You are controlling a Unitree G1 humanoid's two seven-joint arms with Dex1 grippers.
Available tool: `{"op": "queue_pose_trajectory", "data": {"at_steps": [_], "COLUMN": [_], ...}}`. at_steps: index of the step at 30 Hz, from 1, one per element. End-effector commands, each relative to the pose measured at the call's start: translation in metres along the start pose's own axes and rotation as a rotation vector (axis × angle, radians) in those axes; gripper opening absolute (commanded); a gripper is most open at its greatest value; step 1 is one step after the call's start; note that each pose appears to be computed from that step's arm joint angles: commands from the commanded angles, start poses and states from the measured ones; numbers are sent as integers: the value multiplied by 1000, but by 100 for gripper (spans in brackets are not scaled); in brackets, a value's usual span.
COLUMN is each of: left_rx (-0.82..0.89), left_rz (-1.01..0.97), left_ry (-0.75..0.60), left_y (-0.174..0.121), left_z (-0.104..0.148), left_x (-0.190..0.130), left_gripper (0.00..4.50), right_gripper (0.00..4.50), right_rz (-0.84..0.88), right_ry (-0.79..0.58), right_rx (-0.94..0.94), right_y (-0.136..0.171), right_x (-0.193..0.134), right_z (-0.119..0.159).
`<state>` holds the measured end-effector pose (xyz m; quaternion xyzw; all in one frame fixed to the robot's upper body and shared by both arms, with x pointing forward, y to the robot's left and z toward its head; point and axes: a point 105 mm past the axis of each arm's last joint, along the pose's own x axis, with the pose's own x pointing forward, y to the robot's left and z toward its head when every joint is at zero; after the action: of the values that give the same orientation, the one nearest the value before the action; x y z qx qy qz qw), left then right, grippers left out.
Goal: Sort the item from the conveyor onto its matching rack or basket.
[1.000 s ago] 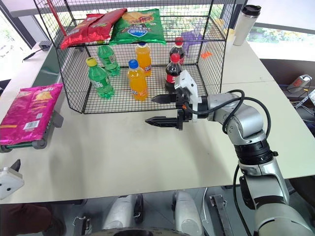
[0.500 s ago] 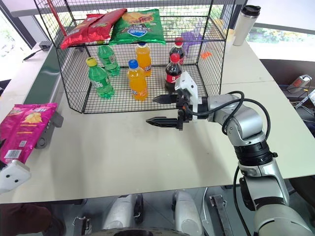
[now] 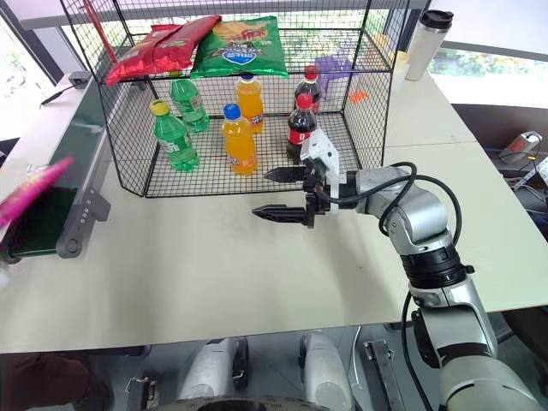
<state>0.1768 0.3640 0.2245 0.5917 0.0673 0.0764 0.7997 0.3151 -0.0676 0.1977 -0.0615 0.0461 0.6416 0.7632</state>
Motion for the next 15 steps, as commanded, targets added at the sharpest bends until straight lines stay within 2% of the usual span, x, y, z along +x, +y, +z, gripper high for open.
{"op": "queue_pose_trajectory", "data": {"at_steps": [1,5,10,12,15], "left_rx": [-146,-336,-473,-552,-649], "left_rz": [78,-28,-191,-289,-438], "left_ry": [-31,-104,-156,-216,-398], "left_y": [65,111,138,144,158], "left_z": [11,26,36,48,79], "left_x": [-12,-20,-25,-30,-44], "left_gripper": [3,3,3,3,3], "right_gripper": [450,450,450,450,450], "right_rz": [2,10,30,36,49], "right_ry": [-37,-92,-122,-137,-195], "right_rx": [-51,-34,-21,-19,-1], "right_y": [-4,-10,-13,-13,-13], "right_x": [-1,-1,3,4,3], "right_z": [16,28,33,35,45]}}
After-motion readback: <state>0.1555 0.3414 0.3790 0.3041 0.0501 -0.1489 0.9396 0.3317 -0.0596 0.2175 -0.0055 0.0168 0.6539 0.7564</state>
